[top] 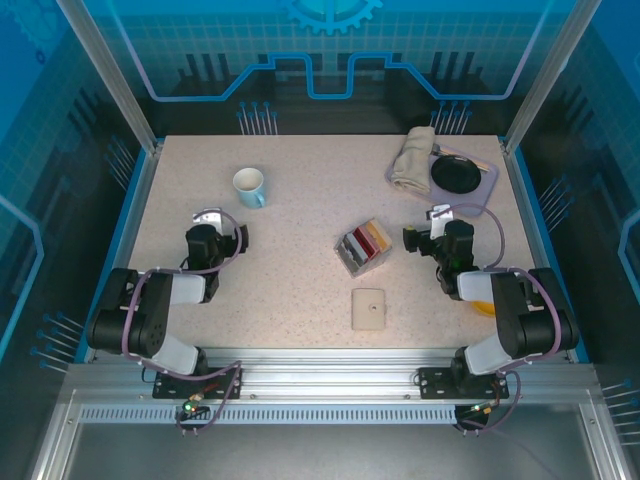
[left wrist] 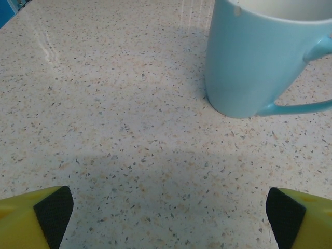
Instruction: Put the credit cards into the card holder
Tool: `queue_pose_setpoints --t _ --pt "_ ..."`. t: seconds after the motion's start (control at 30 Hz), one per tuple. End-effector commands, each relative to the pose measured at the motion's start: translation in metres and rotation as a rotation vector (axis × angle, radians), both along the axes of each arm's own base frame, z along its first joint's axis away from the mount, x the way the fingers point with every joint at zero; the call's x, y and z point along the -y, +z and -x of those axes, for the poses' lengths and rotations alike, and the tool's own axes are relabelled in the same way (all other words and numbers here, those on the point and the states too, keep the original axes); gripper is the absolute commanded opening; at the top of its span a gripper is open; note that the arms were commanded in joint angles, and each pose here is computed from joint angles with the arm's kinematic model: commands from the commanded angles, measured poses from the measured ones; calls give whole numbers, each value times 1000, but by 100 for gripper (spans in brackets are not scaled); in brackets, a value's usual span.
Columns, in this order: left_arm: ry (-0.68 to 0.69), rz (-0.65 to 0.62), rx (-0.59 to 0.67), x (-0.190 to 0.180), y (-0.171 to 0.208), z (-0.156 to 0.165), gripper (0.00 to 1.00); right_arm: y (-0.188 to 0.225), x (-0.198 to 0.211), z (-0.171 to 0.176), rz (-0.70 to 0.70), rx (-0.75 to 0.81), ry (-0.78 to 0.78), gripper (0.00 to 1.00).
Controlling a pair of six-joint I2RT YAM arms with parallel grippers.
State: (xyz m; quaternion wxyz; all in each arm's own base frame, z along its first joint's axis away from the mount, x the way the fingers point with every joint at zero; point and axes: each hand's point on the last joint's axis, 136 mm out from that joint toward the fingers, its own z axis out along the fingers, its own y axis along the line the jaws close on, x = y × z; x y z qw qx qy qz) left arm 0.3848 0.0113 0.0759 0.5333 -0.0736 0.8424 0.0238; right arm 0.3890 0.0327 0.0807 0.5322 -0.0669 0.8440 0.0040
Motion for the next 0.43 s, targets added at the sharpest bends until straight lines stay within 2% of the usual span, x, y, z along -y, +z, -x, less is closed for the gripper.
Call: queue_pose_setpoints --t 0.0,0.33,0.37,0.4 --pt "-4 20 62 0 15 -9 99 13 4 -8 -6 49 -4 100" --pt "-45 21 58 6 15 -11 99 13 3 -8 -8 48 -2 100" --pt "-56 21 55 8 15 -11 99 13 3 -8 -8 47 -2 100" --pt "-136 26 49 21 14 -11 99 13 4 -8 -8 47 -3 100"
